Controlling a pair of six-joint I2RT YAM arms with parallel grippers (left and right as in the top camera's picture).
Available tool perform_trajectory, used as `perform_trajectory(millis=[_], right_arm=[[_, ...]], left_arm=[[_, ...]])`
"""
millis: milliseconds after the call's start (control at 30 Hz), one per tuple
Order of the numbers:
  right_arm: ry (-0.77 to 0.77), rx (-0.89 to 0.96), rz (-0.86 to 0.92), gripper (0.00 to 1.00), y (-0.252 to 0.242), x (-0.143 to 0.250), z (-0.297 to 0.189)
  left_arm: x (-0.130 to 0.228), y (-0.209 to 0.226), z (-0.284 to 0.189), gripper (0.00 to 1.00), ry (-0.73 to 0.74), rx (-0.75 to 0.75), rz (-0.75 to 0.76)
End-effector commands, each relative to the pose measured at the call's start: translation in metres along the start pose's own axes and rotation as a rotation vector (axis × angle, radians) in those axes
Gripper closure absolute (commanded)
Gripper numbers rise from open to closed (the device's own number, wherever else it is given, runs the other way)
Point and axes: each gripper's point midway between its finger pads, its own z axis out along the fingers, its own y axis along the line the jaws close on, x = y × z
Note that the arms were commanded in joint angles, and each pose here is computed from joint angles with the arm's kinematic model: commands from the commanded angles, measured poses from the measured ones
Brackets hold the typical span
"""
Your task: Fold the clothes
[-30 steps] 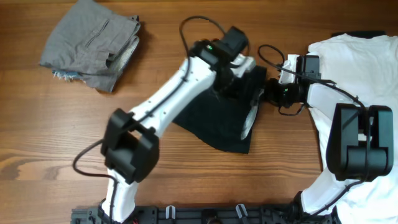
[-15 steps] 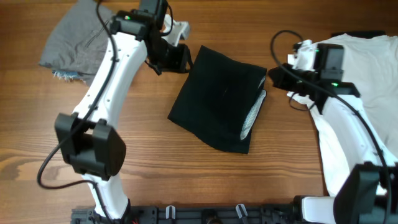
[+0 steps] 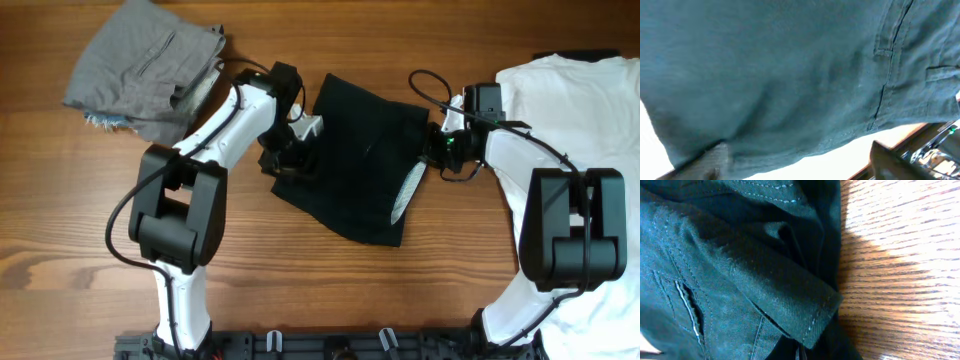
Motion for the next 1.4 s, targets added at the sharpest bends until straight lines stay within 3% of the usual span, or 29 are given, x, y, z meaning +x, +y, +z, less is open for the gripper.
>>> perform_trajectory(millis=[0, 33, 67, 100, 133, 267, 367, 433, 533, 600, 733, 833, 867, 933, 1000, 1033, 1067, 1100, 1133, 1267, 1367], right_arm=[[0.065, 0.125, 0.048, 0.96, -0.035, 0.021, 0.016], [0.068, 0.094, 0.046, 0.96, -0.026, 0.022, 0.010], [0.069, 0.071, 0.043, 0.96, -0.019, 0.023, 0.005], [0.062, 0.057, 0.037, 0.96, -0.013, 0.022, -0.001], [0.051, 0.049, 0.027, 0.96, -0.009, 0.021, -0.008], [-0.027, 0.005, -0.046, 0.96, 0.020, 0.014, -0.048], [-0.075, -0.017, -0.101, 0.96, 0.036, 0.011, -0.065], [-0.080, -0.025, -0.119, 0.96, 0.042, 0.012, -0.065], [-0.079, -0.027, -0.159, 0.95, 0.051, 0.013, -0.056], [-0.131, 0.012, -0.194, 0.95, 0.051, 0.001, -0.047], [-0.217, 0.138, -0.192, 0.95, 0.029, -0.020, -0.043], [-0.238, 0.268, -0.171, 0.95, 0.001, -0.028, -0.034], [-0.223, 0.278, -0.165, 0.95, -0.004, -0.026, -0.028], [-0.189, 0.277, -0.158, 0.95, -0.009, -0.021, -0.019], [-0.156, 0.261, -0.156, 0.94, -0.009, -0.014, -0.014], [-0.152, 0.257, -0.157, 0.91, -0.008, -0.013, -0.015], [-0.155, 0.253, -0.160, 0.90, -0.007, -0.014, -0.016], [-0.159, 0.250, -0.167, 0.89, -0.005, -0.014, -0.019], [-0.161, 0.240, -0.195, 0.88, -0.001, -0.015, -0.022], [-0.154, 0.223, -0.218, 0.87, 0.007, -0.010, -0.033], [-0.143, 0.172, -0.247, 0.85, 0.018, -0.006, -0.037]], left_arm=[[0.004, 0.002, 0.018, 0.06, 0.001, 0.011, -0.066], [0.001, 0.008, 0.026, 0.19, -0.020, 0.007, -0.109], [-0.002, 0.012, 0.032, 0.22, -0.039, 0.003, -0.150], [-0.004, 0.017, 0.038, 0.32, -0.059, 0.000, -0.187], [-0.007, 0.022, 0.043, 0.55, -0.082, -0.008, -0.239], [-0.040, 0.056, 0.053, 0.94, -0.289, -0.081, -0.491], [-0.072, 0.083, 0.031, 0.95, -0.457, -0.142, -0.507], [-0.101, 0.097, 0.005, 0.91, -0.590, -0.104, -0.530], [-0.144, 0.103, -0.060, 0.87, -0.743, 0.005, -0.512], [-0.161, 0.094, -0.115, 0.80, -0.787, 0.052, -0.398], [-0.139, 0.059, -0.150, 0.48, -0.662, 0.074, -0.248], [-0.093, 0.036, -0.133, 0.45, -0.466, 0.061, -0.204], [-0.081, 0.033, -0.125, 0.36, -0.412, 0.053, -0.201], [-0.060, 0.028, -0.101, 0.05, -0.303, 0.046, -0.205], [-0.047, 0.024, -0.078, 0.00, -0.234, 0.044, -0.212], [-0.037, 0.022, -0.060, 0.00, -0.186, 0.042, -0.220], [-0.032, 0.022, -0.052, 0.12, -0.165, 0.042, -0.235], [-0.024, 0.020, -0.038, 0.44, -0.132, 0.046, -0.266], [-0.017, 0.019, -0.024, 0.59, -0.103, 0.047, -0.298], [-0.009, 0.024, 0.015, 0.80, -0.095, 0.048, -0.402], [-0.017, 0.044, 0.035, 0.87, -0.175, 0.023, -0.514]])
